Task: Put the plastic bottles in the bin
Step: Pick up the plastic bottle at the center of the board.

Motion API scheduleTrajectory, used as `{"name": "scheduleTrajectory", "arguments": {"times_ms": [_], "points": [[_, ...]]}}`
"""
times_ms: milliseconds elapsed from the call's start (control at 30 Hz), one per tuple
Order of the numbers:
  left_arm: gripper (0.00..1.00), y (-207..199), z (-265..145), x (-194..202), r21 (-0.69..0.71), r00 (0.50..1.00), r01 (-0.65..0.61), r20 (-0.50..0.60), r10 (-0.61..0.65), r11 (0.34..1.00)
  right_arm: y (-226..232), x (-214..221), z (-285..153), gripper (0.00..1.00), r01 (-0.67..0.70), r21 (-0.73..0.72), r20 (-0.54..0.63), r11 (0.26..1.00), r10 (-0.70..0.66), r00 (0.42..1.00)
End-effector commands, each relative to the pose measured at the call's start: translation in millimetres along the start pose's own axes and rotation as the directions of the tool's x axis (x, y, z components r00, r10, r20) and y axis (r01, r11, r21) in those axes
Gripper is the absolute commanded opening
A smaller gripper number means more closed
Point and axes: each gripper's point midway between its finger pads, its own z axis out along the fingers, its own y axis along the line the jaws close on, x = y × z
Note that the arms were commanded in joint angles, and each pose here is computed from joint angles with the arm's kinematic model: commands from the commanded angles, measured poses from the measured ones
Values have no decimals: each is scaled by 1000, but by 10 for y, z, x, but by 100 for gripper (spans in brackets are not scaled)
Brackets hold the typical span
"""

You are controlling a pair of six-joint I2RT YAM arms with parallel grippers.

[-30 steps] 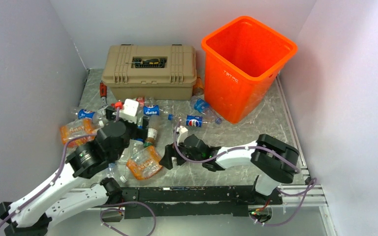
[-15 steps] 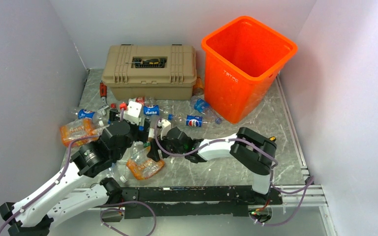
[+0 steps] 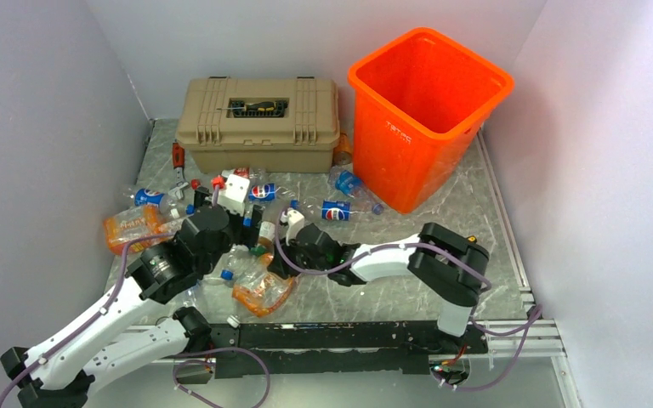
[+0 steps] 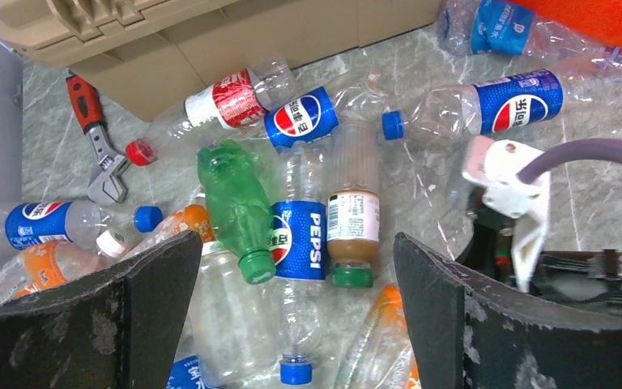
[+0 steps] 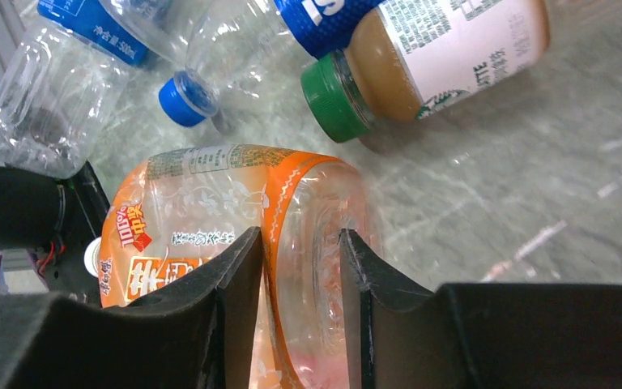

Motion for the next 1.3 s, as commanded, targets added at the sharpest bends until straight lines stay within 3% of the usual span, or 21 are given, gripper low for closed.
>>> {"name": "scheduleTrajectory", "arguments": {"times_ms": [0, 100, 167, 333, 467, 567, 700, 767, 900, 1033, 1167, 1267], "points": [[93, -13, -34, -125, 20, 998, 50, 31, -50, 999, -18, -196, -272, 23, 34, 33, 72, 999, -37, 997], [93, 3, -56, -146, 20, 997, 61, 44, -62, 998, -80, -263, -476, 14, 26, 76, 110, 997, -35, 993], [93, 11, -78, -163, 24, 996, 73, 57, -74, 997, -121, -303, -635, 0, 8, 103, 138, 995, -22, 990], [93, 25, -136, -227, 43, 989, 104, 102, -108, 994, -200, -455, -1115, 0, -86, 142, 265, 986, 46, 963], [96, 31, -198, -310, 65, 967, 199, 149, -206, 978, -224, -556, -1443, 0, -198, 86, 411, 977, 146, 900], [97, -132, -228, -346, 159, 928, 320, 147, -342, 934, -149, -711, -1639, 0, -252, -12, 511, 968, 223, 830], [99, -521, -229, -326, 328, 853, 474, 58, -518, 817, -81, -920, -1927, 0, -330, -171, 625, 928, 361, 692], [99, -712, -253, -372, 430, 817, 506, 40, -576, 748, -46, -1027, -2042, 0, -349, -238, 655, 906, 415, 631], [99, -830, -366, -552, 592, 715, 512, 107, -690, 623, -11, -1185, -2150, 0, -391, -308, 675, 867, 489, 552], [100, -689, -390, -536, 565, 682, 537, 146, -716, 627, -91, -1195, -2065, 0, -450, -242, 670, 860, 484, 563], [100, -508, -384, -439, 486, 657, 601, 151, -739, 634, -290, -1113, -2111, 0, -526, -243, 701, 815, 522, 486], [100, -378, -457, -468, 507, 585, 621, 208, -784, 598, -329, -1159, -2134, 0, -551, -230, 715, 802, 524, 464]]}}
